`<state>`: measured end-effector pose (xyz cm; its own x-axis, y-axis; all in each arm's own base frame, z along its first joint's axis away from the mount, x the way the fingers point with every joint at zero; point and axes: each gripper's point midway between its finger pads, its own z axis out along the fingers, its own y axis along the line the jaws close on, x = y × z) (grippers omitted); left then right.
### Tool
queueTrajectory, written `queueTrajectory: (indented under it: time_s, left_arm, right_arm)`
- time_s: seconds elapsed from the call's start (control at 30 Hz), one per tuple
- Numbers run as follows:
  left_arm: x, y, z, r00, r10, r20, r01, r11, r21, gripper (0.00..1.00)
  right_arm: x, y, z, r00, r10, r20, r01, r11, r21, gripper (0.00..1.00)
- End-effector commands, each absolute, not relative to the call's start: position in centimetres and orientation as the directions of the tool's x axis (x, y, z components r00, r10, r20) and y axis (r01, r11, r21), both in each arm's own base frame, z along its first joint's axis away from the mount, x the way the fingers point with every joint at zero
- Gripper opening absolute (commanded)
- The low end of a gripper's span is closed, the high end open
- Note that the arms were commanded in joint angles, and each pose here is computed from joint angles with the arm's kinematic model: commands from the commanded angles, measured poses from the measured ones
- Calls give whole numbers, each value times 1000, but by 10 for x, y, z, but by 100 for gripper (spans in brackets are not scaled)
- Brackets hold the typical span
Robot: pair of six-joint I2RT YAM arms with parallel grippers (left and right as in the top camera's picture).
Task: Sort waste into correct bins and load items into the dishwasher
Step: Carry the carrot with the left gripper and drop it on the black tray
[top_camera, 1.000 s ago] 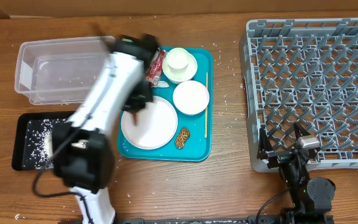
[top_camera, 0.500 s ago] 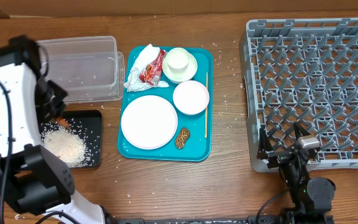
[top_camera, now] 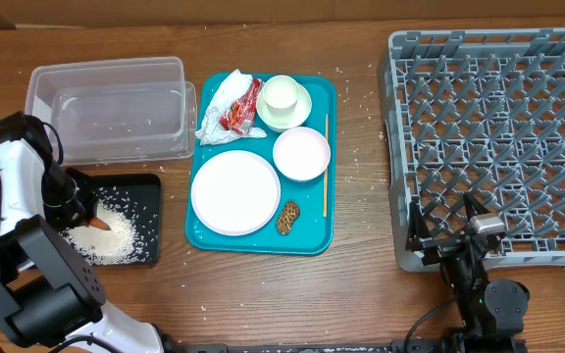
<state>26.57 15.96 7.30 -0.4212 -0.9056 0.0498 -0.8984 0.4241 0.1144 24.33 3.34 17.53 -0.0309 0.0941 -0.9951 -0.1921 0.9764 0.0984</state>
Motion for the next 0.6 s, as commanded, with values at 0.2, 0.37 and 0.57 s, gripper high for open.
queueTrajectory:
  time_s: [0.2, 0.37, 0.57]
  left_arm:
    - [269, 153, 74, -421, -905, 57, -902, 424, 75, 34]
    - [268, 151, 74, -436, -897, 69, -895, 441, 73, 45]
    - [292, 120, 86, -581, -800, 149, -812, 561, -158, 32]
  right_arm:
    - [244, 31, 173, -27, 97, -995, -180, 978, 101, 100]
    - [244, 31, 173, -27, 97, -995, -180, 978, 101, 100]
    - [244, 31, 173, -27, 97, -995, -180, 978, 101, 100]
